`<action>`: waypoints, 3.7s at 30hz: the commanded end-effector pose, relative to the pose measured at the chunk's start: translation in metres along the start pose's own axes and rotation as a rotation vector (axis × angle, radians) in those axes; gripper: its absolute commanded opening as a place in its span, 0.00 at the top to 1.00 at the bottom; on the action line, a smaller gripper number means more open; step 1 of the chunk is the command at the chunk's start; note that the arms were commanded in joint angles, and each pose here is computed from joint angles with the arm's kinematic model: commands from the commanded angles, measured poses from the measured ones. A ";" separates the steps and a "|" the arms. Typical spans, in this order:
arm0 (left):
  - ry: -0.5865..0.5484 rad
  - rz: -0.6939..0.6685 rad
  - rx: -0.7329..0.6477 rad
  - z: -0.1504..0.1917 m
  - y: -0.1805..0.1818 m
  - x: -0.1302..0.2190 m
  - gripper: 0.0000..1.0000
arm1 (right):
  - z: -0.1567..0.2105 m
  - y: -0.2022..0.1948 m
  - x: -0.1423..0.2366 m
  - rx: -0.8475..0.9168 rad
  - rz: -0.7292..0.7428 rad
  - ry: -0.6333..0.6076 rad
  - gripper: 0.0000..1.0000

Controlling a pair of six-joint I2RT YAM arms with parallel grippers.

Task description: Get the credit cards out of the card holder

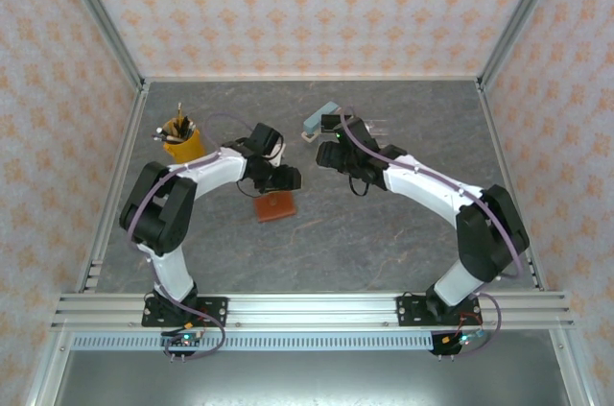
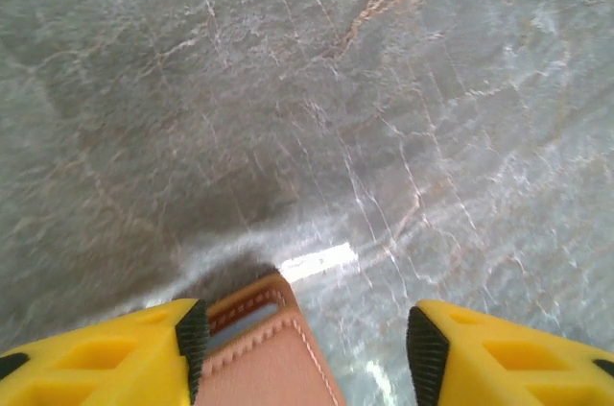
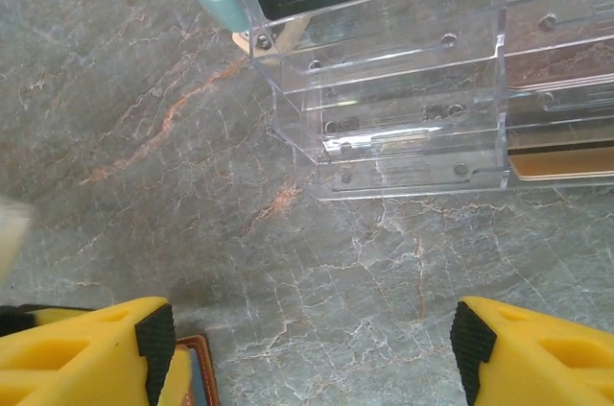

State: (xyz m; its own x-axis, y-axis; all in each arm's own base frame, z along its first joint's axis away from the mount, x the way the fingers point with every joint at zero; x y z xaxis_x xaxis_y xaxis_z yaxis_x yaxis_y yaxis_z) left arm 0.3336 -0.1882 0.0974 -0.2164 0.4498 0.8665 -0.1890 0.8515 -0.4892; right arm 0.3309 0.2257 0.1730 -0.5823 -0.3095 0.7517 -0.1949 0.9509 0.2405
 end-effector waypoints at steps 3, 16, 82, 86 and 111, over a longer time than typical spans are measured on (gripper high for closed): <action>-0.194 -0.037 0.144 -0.018 0.024 0.060 0.29 | 0.007 0.039 -0.012 0.203 -0.102 0.075 0.26; -0.593 -0.291 0.501 0.003 0.130 0.159 0.00 | 0.050 0.138 -0.084 0.653 -0.177 0.355 0.23; 0.112 0.229 0.336 0.047 0.025 -0.001 0.50 | 0.084 0.040 -0.035 0.125 -0.055 0.453 0.45; 0.122 0.247 0.336 0.044 0.021 -0.004 0.54 | 0.079 0.047 -0.043 0.124 -0.074 0.451 0.50; 0.167 0.398 0.323 0.043 0.015 -0.024 0.74 | 0.096 0.043 -0.071 -0.022 -0.189 0.526 0.58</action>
State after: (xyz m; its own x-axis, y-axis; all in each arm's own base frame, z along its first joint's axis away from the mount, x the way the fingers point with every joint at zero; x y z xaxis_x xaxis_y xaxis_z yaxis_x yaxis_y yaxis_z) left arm 0.2941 -0.1914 0.0590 -0.1739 0.7474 0.6412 -0.4670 0.5107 -0.7219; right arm 0.2916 0.2865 0.0834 -0.0852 -0.4199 0.9035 -0.2535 0.8862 0.3879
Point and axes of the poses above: each hand's point on the last joint's axis, 136 mm out from that joint toward the fingers, its own x axis back along the fingers, its own y axis along the line the jaws close on, z = x × y, the point moved 5 cm from there along x, back along the fingers, and after that the axes turned 14 degrees about x, right-handed, at the moved point
